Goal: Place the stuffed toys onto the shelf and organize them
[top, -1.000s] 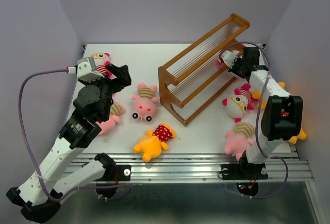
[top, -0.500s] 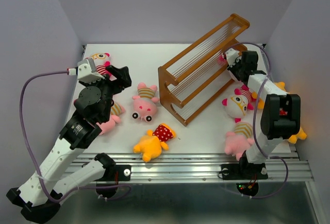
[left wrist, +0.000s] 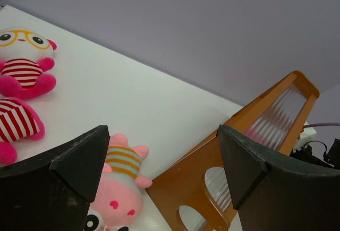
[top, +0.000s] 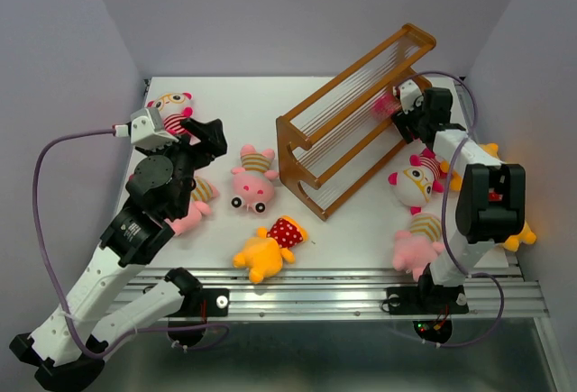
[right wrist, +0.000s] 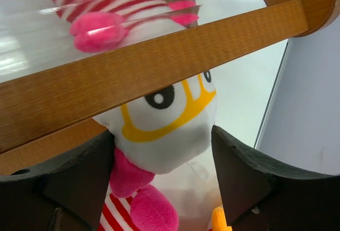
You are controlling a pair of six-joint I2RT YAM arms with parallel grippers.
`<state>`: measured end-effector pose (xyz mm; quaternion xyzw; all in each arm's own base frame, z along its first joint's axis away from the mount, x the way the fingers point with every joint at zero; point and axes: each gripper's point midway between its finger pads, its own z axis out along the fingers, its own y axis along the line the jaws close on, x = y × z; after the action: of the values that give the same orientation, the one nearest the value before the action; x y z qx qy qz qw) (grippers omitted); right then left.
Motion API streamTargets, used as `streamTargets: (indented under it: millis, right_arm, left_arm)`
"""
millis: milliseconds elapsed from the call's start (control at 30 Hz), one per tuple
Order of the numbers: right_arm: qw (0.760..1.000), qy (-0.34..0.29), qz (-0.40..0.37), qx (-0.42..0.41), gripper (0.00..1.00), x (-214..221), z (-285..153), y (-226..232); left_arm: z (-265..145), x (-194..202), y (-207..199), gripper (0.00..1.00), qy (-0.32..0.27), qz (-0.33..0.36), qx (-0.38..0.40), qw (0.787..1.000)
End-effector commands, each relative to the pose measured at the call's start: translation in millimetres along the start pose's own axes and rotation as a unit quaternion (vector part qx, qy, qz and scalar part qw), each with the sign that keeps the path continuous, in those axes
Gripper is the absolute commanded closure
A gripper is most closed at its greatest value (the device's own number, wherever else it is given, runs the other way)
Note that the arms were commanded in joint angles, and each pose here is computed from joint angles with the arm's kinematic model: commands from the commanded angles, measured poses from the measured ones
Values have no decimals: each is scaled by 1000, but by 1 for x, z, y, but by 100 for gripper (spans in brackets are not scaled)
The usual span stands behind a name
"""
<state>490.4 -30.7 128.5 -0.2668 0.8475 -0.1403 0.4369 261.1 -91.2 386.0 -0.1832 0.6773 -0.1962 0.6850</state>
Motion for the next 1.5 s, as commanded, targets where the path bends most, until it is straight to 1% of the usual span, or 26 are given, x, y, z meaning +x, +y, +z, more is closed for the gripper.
streamTargets:
  millis: [0,67,267,333,400,433,467,533,567,633,667,700,800,833,900,967,1167,1333,1367,1400,1433,1467]
  right_arm:
    - [999,-48,8,22,21,-31,-27,-17]
    - [999,-50,9,13,19,-34,-33,-15]
    - [998,-52,17,-8,18,-42,-54,-12]
    - [998,-59,29,-18,18,-43,-63,-16]
    - [997,-49,53,-32,18,-36,-71,-21]
    - [995,-40,66,-67,18,-29,-72,-12]
    - [993,-43,73,-81,19,-32,-76,-14]
    - [990,-37,87,-109,19,-26,-77,-11]
    - [985,-35,93,-141,20,-18,-79,-4]
    - [982,-44,73,-166,20,-12,-78,4]
    - [982,-52,61,-174,22,-9,-78,4]
    - [981,-54,40,-180,22,-5,-76,7]
    - [979,-67,32,-190,23,-1,-71,2]
    - [978,-68,30,-196,23,0,-63,3]
    - [977,-61,34,-203,24,4,-49,4]
    - [976,-74,35,-200,24,-3,-42,-1]
    - [976,-76,70,-190,27,-4,-10,-9]
    - [976,-82,87,-183,35,-7,-2,-11]
    - [975,-88,89,-181,41,-9,-1,-11]
    - [975,-90,94,-181,45,-9,0,-11]
    - [974,-88,104,-183,57,-7,1,-9]
    - [973,-91,109,-180,63,-8,2,-9]
  left_arm:
    - [-1,-6,5,6,-16,-17,-8,1000]
    - [-1,-4,5,6,-14,-15,-8,1000]
    - [0,-4,4,6,-15,-13,-6,1000]
    - [-1,-4,5,6,-16,-12,-7,1000]
    - [-1,-4,6,6,-16,-13,-7,1000]
    - [-2,-2,7,6,-15,-14,-9,1000]
    - [-2,-2,7,6,-15,-15,-8,1000]
    - [-2,0,7,6,-13,-15,-7,1000]
    - [-1,1,7,6,-13,-16,-6,1000]
    - [0,2,5,6,-10,-15,-4,1000]
    - [0,2,4,6,-10,-13,-3,1000]
    - [1,2,3,6,-8,-13,-3,1000]
    - [3,2,2,6,-7,-9,-2,1000]
    - [3,3,2,6,-6,-8,-2,1000]
    - [4,4,0,6,-4,-7,-2,1000]
    - [5,5,-1,6,-1,-8,0,1000]
    - [5,7,0,6,4,-13,-2,1000]
    - [3,7,2,6,5,-16,-8,1000]
    - [3,8,3,6,7,-17,-9,1000]
    - [3,8,3,6,6,-19,-9,1000]
    - [3,9,3,6,7,-21,-9,1000]
    - [3,10,3,6,8,-21,-9,1000]
